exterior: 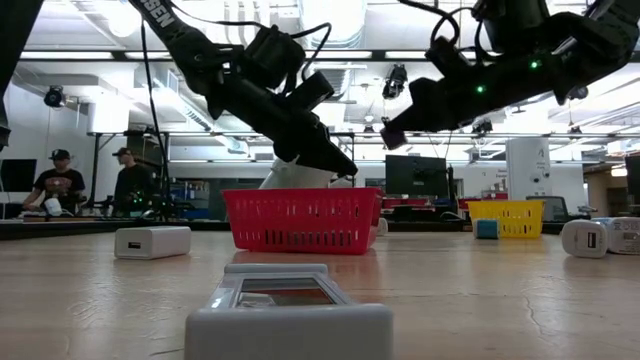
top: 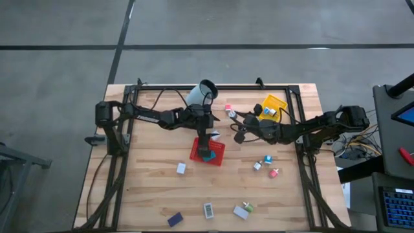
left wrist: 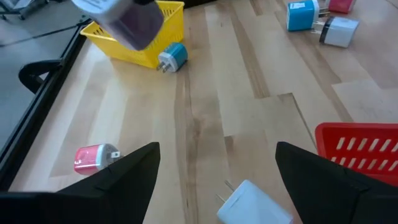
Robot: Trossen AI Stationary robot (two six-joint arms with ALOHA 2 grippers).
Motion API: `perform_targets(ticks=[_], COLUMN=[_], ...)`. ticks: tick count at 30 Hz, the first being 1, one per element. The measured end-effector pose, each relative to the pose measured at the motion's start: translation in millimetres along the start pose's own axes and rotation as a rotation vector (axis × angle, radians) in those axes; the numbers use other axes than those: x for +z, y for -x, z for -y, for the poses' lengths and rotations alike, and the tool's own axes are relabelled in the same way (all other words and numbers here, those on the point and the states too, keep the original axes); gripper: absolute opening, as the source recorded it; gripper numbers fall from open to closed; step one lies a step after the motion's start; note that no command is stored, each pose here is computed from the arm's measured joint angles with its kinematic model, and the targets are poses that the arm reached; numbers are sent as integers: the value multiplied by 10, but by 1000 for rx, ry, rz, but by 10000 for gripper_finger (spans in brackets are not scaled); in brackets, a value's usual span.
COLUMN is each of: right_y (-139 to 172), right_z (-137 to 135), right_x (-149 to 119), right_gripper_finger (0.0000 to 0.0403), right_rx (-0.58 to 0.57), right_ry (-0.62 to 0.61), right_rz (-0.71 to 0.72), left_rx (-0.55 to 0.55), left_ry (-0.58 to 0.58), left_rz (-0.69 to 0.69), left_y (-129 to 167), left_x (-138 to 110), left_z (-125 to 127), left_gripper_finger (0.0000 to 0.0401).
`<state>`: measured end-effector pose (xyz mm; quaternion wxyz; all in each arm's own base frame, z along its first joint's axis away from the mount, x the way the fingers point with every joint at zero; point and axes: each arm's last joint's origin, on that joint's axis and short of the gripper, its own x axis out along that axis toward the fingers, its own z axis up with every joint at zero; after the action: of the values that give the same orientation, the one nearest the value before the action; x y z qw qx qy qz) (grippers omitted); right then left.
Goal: Pick & Place Office items
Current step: Put the violet charger adapter into the yellow basket
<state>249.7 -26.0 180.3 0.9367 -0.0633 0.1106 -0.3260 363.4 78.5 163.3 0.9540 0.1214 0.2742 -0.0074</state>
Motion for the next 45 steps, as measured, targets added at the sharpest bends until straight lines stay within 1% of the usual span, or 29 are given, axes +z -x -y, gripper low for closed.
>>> perform_targets(ticks=[8,12,20,26,36,41,45], right_y=[36,54,113,146,134,116,116], right_z=[71,96,167,219,338,422,479], right_x=[-108,-160,-302,-389,-480,-534,-578], right_gripper_finger=[111,111,111,111,111,111,111], right_rx=[-187,-253,-417,-512,-654,-698,-728], right_ry=[-22,-16,-15,-25,-34,-48,-66], right_rz=[-37,-60,-98,-114,-149,-177,-197], left_rx=[7,14,26,64,121,124,123], left_ry=[-2,-4,-5,-8,37,65,75], left_rz=[18,36,74,176,378,419,421], left_y=[7,19,120,320,771,933,989], left_x=[-18,-34,39,12,-86,-167,-230], left_z=[5,8,-6,30,135,200,235], left_gripper_finger=[324,324,324,324,324,324,324])
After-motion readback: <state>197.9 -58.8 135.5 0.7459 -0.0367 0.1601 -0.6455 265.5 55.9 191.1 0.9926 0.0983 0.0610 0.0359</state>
